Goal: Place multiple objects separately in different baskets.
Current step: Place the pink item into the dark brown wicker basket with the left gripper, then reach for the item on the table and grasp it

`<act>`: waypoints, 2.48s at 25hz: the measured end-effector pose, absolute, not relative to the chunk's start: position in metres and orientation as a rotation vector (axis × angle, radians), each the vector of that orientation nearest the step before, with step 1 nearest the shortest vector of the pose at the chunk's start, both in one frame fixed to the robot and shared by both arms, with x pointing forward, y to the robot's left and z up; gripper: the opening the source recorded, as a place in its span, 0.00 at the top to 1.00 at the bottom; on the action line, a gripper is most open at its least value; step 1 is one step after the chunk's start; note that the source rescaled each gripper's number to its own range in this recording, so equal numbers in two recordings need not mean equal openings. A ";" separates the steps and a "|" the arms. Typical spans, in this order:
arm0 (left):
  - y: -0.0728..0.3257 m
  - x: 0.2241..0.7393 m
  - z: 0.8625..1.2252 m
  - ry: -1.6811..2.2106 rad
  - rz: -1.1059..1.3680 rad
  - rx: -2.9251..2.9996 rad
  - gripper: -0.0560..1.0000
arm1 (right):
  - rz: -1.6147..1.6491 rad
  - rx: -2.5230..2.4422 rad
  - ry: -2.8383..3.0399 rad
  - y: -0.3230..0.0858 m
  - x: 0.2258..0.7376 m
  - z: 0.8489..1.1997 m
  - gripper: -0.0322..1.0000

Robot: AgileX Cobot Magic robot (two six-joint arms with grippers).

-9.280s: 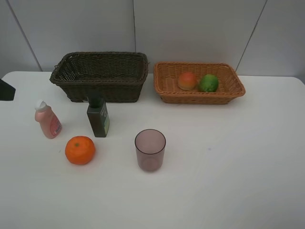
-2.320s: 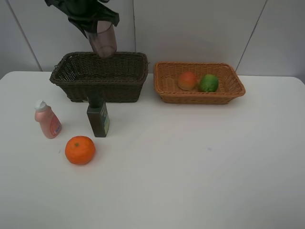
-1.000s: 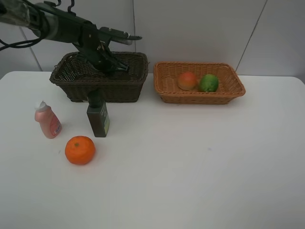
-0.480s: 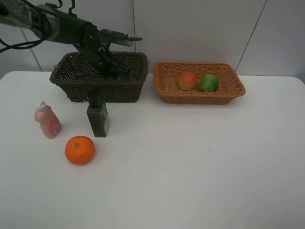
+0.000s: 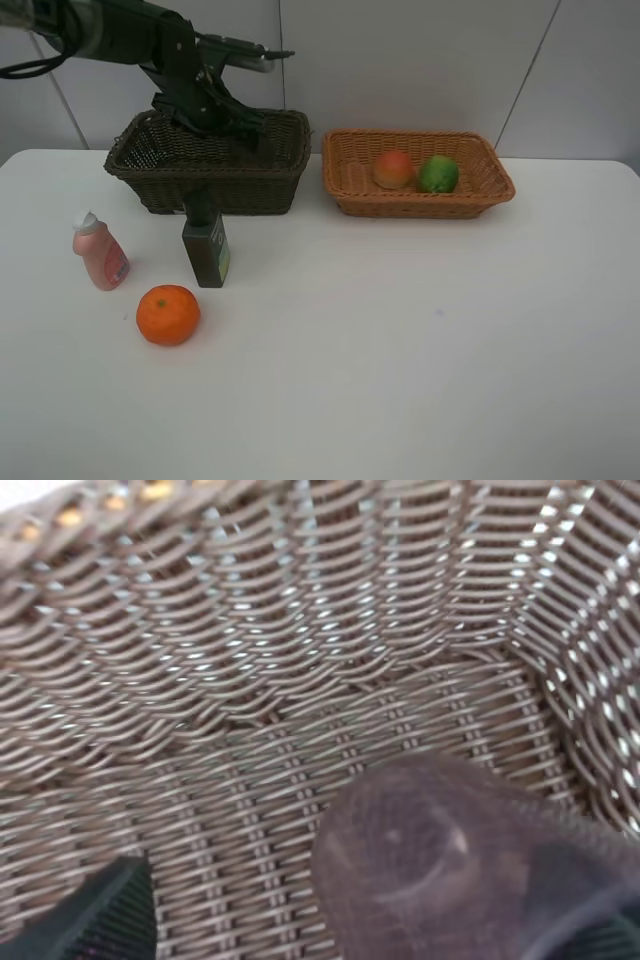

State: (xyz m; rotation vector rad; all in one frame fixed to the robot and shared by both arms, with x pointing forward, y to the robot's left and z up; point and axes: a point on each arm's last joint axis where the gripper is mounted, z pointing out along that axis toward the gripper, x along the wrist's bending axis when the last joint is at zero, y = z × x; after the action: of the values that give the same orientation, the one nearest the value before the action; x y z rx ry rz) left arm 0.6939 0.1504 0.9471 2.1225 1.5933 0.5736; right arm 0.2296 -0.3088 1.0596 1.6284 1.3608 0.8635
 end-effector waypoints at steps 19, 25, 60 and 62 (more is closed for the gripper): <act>0.145 0.598 1.036 1.734 0.446 2.156 0.04 | 0.863 1.628 1.361 -0.309 0.230 1.060 0.03; 0.135 0.570 1.033 1.808 0.377 2.190 0.04 | 0.863 1.628 1.361 -0.309 0.230 1.060 0.03; 0.131 0.560 0.983 2.078 0.369 2.150 0.00 | 0.863 1.628 1.361 -0.309 0.230 1.060 0.03; 0.130 0.562 0.973 2.086 0.367 2.170 0.00 | 0.863 1.628 1.361 -0.309 0.230 1.060 0.03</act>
State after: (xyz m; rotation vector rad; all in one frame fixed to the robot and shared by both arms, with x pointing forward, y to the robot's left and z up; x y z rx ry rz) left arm 0.5621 0.1298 0.9731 2.1705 2.0858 0.3668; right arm 0.2296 -0.3088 1.0596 1.6284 1.3608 0.8635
